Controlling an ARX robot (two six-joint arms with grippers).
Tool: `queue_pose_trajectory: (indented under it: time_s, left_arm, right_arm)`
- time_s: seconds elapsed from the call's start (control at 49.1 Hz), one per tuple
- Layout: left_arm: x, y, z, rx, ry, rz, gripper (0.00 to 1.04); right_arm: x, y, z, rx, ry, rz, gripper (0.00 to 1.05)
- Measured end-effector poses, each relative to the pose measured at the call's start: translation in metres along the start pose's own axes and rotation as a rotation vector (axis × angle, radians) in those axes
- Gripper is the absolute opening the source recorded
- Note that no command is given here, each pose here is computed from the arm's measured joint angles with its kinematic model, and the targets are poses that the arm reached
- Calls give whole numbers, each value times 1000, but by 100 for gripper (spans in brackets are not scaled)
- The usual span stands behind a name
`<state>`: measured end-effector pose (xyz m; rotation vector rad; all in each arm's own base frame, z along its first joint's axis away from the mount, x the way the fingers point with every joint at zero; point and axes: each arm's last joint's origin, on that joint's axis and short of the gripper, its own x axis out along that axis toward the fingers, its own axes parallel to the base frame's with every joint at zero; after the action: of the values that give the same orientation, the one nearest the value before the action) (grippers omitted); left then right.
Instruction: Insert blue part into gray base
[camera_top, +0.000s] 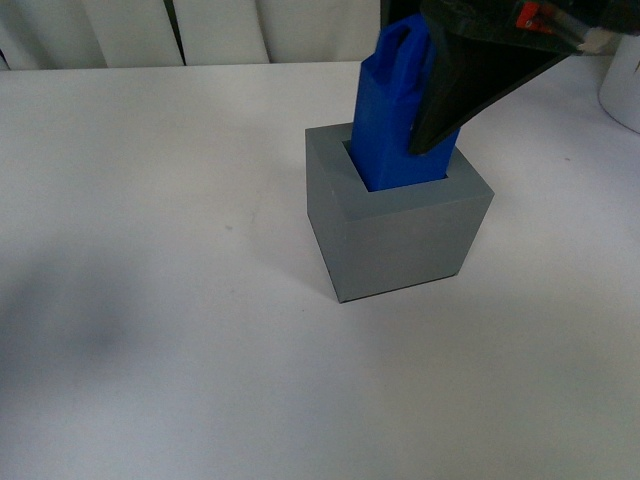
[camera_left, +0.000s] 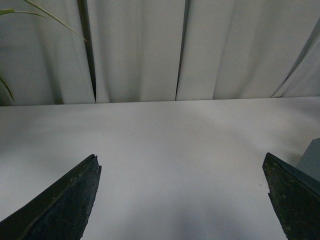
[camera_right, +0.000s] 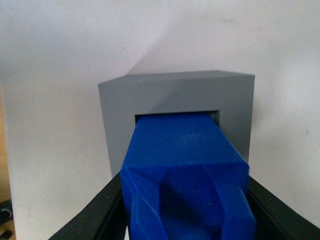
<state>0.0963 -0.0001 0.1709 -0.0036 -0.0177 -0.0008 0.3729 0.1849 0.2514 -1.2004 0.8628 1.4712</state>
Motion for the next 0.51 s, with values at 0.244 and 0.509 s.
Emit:
queue_pose_trajectory:
  time_s: [0.244, 0.509]
  left_arm:
    - [0, 0, 0, 0, 0, 0, 99]
    - [0, 0, 0, 0, 0, 0, 99]
  right_arm:
    - [-16, 5, -7, 61, -137, -57, 99]
    - [-65, 56, -27, 133, -414, -287, 97]
